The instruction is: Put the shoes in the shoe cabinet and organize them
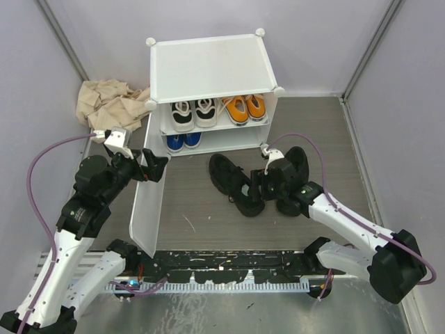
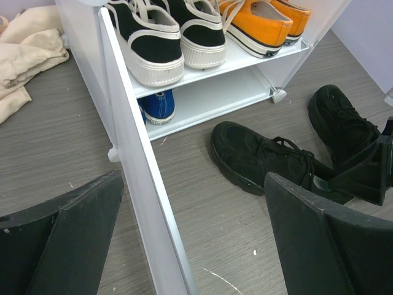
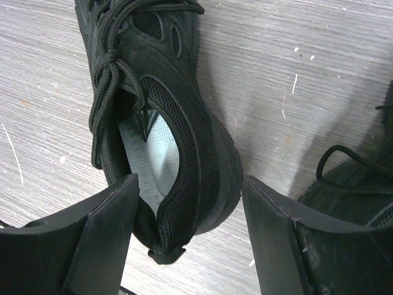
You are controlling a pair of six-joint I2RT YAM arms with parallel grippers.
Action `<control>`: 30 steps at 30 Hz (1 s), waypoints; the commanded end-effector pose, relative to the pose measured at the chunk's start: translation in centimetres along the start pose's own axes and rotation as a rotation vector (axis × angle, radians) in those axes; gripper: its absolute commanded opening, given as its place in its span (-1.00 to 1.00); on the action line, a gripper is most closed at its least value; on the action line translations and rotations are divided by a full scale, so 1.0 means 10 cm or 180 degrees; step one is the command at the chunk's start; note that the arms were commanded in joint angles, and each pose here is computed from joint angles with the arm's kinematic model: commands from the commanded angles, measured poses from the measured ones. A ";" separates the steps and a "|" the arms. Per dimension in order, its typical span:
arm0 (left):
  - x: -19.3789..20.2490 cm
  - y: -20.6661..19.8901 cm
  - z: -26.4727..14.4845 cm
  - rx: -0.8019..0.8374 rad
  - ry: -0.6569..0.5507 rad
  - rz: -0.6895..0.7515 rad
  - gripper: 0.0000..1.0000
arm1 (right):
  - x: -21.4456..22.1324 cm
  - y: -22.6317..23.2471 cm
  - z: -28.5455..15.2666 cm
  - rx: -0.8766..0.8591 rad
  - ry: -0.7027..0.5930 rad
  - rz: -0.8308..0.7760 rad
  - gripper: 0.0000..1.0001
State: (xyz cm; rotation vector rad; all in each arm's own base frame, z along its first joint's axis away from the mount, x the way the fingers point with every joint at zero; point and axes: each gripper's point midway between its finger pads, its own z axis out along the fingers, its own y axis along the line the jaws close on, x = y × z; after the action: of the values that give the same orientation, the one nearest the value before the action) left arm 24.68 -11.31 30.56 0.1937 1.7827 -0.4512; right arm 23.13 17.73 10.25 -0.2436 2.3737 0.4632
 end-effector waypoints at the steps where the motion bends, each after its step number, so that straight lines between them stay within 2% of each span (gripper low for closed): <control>1: 0.79 0.32 0.00 -0.0395 0.0921 0.0170 0.96 | -0.05 0.06 0.14 -0.0128 -0.0152 -0.0140 0.44; 7: 0.80 0.32 0.01 -0.0393 0.0940 0.0168 0.96 | 0.26 -0.05 0.47 0.0046 -0.0002 -0.0113 0.37; 10: 0.81 0.33 0.01 -0.0410 0.0949 0.0169 0.96 | 0.37 -0.06 0.59 0.0320 0.0063 -0.0156 0.21; 11: 0.81 0.33 0.01 -0.0411 0.0949 0.0171 0.96 | 0.37 -0.06 0.61 0.0443 0.0023 -0.0133 0.09; 12: 0.81 0.33 0.01 -0.0411 0.0950 0.0171 0.96 | 0.33 -0.05 0.61 0.0532 -0.0033 -0.0114 -0.11; 14: 0.80 0.33 0.00 -0.0414 0.0946 0.0170 0.96 | 0.23 -0.01 0.58 0.0623 -0.0158 0.0050 -0.65; 17: 0.80 0.33 0.00 -0.0413 0.0944 0.0165 0.96 | -0.03 0.01 0.48 0.0734 -0.0501 0.0489 -0.97; 21: 0.80 0.32 -0.01 -0.0396 0.0933 0.0160 0.96 | -0.39 0.08 0.45 0.0758 -0.0909 0.0853 -0.98; 30: 0.79 0.29 -0.03 -0.0353 0.0900 0.0154 0.96 | -1.01 0.40 0.96 0.0814 -0.1123 0.0902 -0.98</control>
State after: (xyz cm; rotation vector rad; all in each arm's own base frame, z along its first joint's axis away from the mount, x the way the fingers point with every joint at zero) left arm 24.84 -11.10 30.53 0.1846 1.7840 -0.4377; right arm 29.54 21.78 5.90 0.1156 2.3202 0.1337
